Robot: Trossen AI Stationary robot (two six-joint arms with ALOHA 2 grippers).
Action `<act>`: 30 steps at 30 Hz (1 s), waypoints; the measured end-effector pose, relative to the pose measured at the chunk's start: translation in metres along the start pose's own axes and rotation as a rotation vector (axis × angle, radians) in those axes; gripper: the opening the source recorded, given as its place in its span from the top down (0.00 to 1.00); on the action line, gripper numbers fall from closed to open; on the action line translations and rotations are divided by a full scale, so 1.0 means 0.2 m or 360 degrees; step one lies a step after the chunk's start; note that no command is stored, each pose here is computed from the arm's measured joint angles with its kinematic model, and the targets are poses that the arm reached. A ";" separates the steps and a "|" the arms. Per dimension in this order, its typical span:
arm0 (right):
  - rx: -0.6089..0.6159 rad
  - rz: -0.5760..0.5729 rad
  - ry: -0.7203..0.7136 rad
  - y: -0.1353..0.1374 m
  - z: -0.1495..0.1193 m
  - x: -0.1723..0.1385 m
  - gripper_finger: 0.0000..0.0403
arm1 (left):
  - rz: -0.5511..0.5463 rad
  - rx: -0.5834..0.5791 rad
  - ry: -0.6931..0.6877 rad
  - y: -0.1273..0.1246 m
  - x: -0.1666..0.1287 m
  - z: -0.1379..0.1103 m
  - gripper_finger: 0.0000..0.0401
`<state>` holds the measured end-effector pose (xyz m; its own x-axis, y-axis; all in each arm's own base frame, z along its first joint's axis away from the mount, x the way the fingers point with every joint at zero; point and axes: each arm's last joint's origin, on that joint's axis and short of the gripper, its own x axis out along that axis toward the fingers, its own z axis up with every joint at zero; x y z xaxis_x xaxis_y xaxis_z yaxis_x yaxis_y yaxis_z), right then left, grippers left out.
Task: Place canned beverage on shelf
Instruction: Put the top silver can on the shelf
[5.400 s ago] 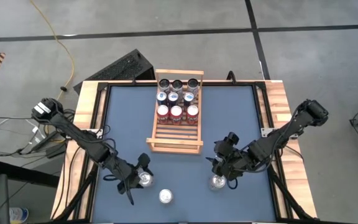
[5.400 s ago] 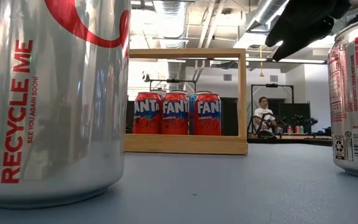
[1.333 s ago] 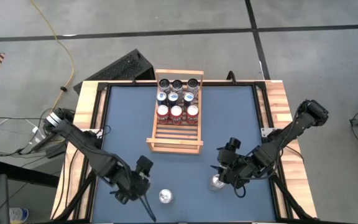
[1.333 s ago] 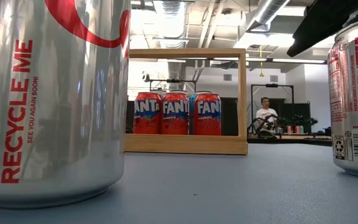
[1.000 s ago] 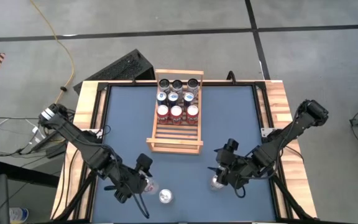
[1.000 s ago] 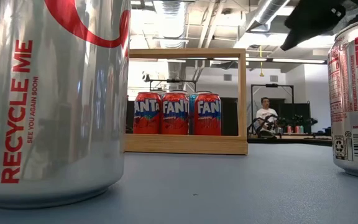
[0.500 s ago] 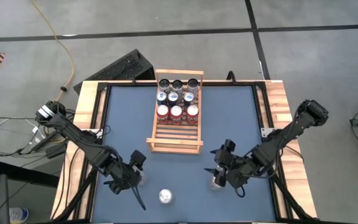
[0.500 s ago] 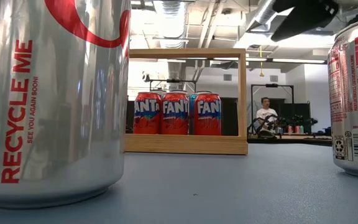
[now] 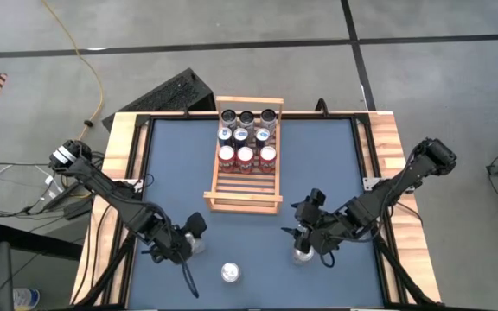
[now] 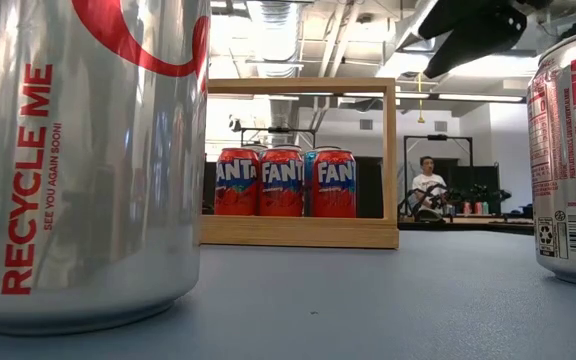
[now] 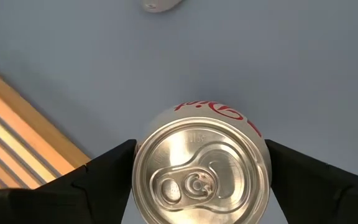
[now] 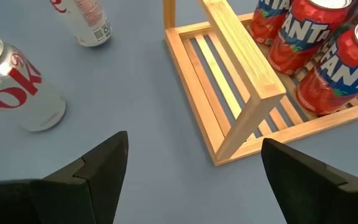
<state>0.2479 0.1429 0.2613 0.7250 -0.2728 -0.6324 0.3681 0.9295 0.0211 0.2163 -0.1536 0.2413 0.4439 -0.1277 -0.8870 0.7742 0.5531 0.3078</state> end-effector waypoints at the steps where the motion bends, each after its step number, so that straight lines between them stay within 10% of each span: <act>1: -0.0001 0.0000 0.0000 0.00 0.00 0.00 0.16 | -0.0001 0.0033 0.0007 0.00 0.00 0.00 0.22; 30: -0.0041 0.0031 0.0030 0.00 0.00 0.00 0.16 | -0.0058 -0.0412 -0.0036 0.08 0.02 -0.03 0.20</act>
<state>0.2474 0.1439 0.2608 0.7210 -0.2499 -0.6463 0.3386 0.9408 0.0139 0.2277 -0.1392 0.2416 0.4302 -0.1681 -0.8869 0.6497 0.7398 0.1749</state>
